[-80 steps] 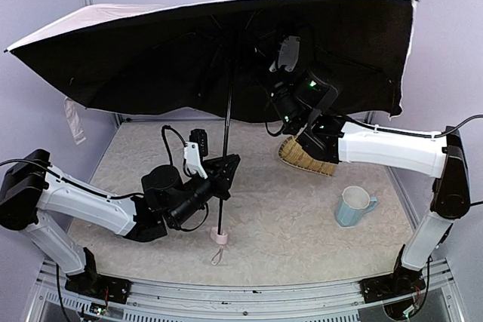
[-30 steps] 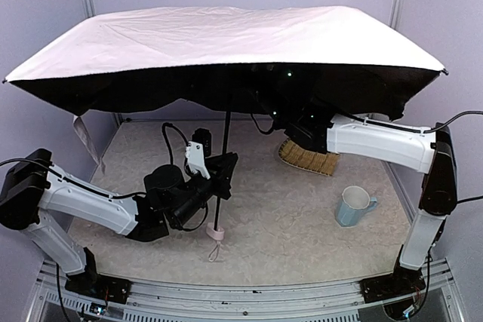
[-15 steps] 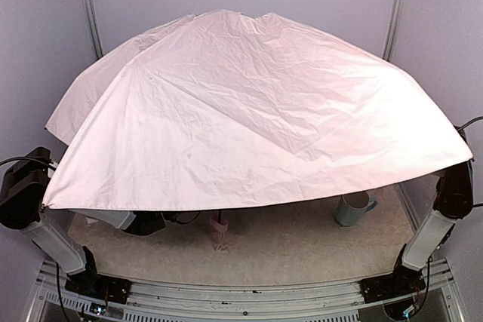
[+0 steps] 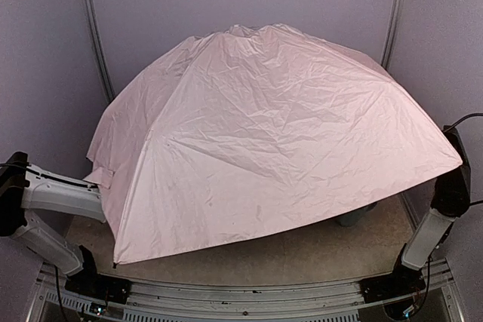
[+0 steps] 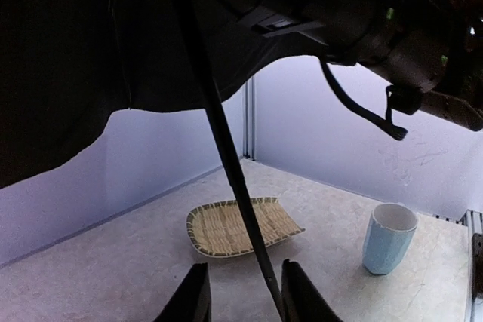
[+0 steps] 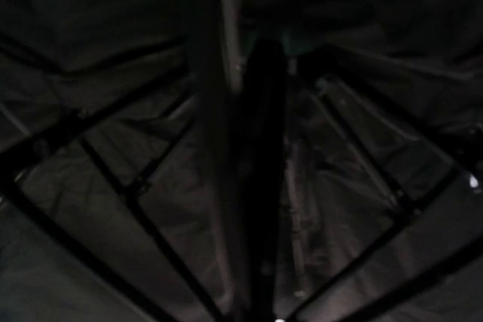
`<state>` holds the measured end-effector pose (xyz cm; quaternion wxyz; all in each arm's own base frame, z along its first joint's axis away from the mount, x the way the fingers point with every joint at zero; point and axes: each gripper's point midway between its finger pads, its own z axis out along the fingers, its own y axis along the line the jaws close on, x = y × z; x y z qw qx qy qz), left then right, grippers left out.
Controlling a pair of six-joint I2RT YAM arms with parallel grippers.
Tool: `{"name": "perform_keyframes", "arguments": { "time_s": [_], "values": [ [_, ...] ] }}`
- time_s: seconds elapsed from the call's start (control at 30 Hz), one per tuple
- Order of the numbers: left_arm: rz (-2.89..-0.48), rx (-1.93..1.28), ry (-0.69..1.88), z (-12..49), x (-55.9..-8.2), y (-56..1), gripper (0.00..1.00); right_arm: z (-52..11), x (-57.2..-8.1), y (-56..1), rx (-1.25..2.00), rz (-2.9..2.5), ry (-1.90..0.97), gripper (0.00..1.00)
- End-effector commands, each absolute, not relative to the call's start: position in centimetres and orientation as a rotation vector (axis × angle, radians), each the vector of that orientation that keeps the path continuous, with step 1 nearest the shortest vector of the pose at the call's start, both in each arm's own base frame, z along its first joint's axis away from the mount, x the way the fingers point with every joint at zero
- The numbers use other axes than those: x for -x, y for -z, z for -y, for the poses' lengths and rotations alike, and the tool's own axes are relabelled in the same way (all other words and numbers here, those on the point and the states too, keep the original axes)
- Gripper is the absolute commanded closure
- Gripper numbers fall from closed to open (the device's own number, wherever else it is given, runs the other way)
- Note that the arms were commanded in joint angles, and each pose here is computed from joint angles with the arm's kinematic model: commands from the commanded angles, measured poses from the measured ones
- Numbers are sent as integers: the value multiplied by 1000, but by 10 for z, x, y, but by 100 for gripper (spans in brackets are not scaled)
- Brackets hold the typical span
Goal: Put away the umbrella
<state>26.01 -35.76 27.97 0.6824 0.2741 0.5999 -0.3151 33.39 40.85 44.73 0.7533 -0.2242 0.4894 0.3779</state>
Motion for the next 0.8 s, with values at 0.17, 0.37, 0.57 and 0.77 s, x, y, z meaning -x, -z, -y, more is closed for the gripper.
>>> {"name": "perform_keyframes", "arguments": {
  "time_s": [0.17,0.37,0.57,0.77],
  "values": [
    [-1479,-723,595,316,-241,-233,50,-316,-343,-568,175,-671,-697,100],
    [-1726,-414,526,253,-282,-194,39,-259,-337,-607,90,-582,-610,100],
    [-1829,245,495,130,-345,-178,37,-238,-331,-602,125,-626,-523,100],
    [-1586,364,407,83,-360,-264,34,-269,-336,-566,308,-735,-537,100]
  ]
}}
